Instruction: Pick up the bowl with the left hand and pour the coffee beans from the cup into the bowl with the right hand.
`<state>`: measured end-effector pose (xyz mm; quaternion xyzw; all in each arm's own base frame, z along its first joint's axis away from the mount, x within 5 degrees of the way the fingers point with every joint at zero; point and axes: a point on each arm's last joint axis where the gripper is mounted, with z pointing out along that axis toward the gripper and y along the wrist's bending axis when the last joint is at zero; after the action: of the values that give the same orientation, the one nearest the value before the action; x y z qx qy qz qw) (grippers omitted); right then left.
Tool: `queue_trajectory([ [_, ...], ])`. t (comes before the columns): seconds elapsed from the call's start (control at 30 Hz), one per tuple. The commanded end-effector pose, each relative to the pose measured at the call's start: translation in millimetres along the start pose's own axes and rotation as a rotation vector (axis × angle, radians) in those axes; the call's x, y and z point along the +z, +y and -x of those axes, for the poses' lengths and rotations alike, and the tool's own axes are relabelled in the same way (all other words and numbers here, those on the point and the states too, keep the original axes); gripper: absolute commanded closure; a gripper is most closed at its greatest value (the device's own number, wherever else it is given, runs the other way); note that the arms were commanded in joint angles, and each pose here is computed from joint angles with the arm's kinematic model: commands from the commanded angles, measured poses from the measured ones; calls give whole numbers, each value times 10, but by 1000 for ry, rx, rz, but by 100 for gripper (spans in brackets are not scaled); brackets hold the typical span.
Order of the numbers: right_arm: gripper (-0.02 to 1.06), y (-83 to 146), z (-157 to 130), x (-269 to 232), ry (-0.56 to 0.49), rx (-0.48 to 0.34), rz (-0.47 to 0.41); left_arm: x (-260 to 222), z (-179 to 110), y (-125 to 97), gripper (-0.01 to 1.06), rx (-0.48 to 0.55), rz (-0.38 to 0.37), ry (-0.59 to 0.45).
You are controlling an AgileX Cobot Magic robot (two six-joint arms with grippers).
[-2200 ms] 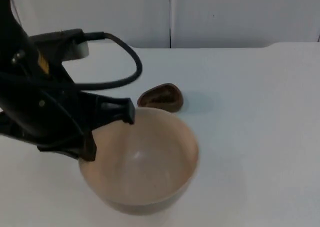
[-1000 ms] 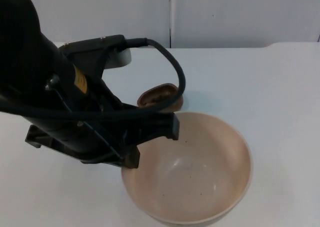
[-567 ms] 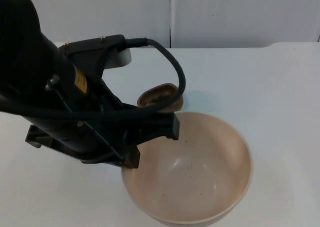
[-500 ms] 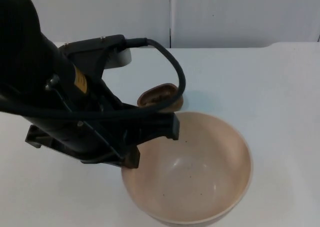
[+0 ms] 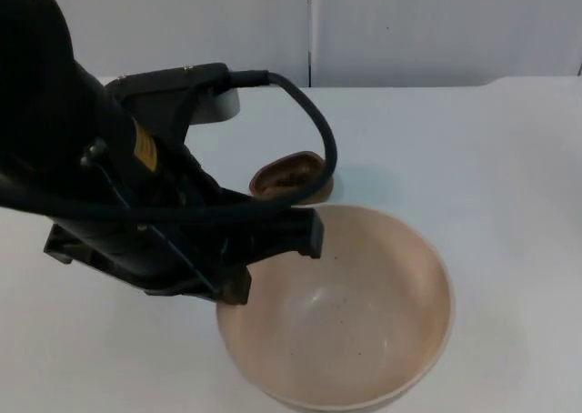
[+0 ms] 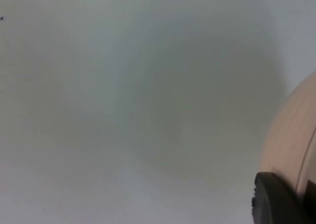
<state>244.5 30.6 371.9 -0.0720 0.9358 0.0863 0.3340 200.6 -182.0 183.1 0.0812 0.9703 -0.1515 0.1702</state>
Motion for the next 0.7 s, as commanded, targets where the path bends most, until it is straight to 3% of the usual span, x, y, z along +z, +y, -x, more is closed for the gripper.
queue_trajectory([
  [0.0,0,39,92,45,7,-24,16,5,-1,-2,105,13,8,-12],
  [0.17,0,415,397,426,54,-172,49,-1,-5,66,105,-13,85,-4],
  [0.2,0,415,397,426,54,-172,49,-1,-5,66,105,-13,85,-4],
  [0.33,0,856,670,825,85,-266,29,-16,15,139,105,-25,171,-20],
  [0.4,0,907,679,856,92,-273,33,-18,20,146,105,-33,179,-26],
  [0.57,0,1410,792,1391,139,-336,81,-18,21,145,105,-48,178,-28],
  [0.67,0,1525,806,1508,142,-334,91,-17,20,142,105,-55,174,-27],
])
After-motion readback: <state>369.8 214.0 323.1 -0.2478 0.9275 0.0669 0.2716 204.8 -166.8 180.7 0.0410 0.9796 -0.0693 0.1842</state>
